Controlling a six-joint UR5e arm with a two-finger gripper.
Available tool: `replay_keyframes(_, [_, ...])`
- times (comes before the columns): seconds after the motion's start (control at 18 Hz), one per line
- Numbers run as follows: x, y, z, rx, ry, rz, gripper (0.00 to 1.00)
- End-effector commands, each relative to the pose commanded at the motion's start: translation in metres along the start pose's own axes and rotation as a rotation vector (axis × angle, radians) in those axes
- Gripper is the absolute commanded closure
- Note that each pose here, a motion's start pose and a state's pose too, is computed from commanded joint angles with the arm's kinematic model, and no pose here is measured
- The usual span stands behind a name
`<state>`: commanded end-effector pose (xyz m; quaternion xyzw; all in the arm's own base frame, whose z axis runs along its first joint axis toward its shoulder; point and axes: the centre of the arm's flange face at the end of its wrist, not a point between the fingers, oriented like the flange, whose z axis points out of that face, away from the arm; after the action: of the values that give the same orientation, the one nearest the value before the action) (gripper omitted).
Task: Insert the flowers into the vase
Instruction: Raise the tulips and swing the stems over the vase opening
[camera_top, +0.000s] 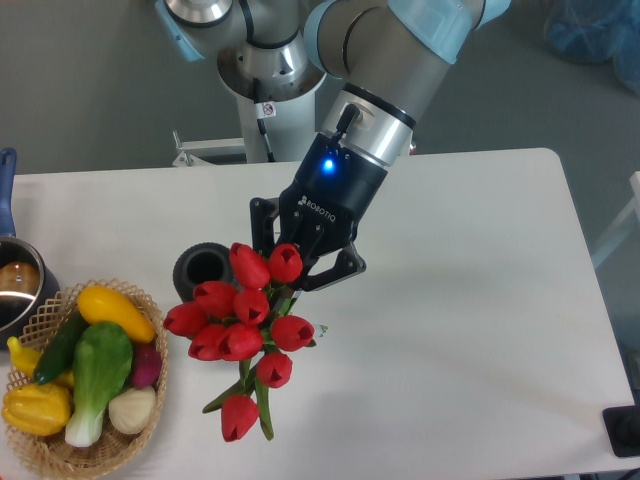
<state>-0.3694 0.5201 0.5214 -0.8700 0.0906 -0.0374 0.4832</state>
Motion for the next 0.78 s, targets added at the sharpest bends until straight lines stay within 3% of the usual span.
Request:
replay_keyframes(0.22, [0.001, -0.001, 0.001, 0.025, 0.008, -0.001, 0.97])
replay_keyframes(0.5, [0.006, 0.001, -0.004, 0.144, 0.094, -0.008, 0.97])
replay_keyframes(0.78, [0.025, 0.016, -0.011, 0.341, 0.250, -0.014, 0.96])
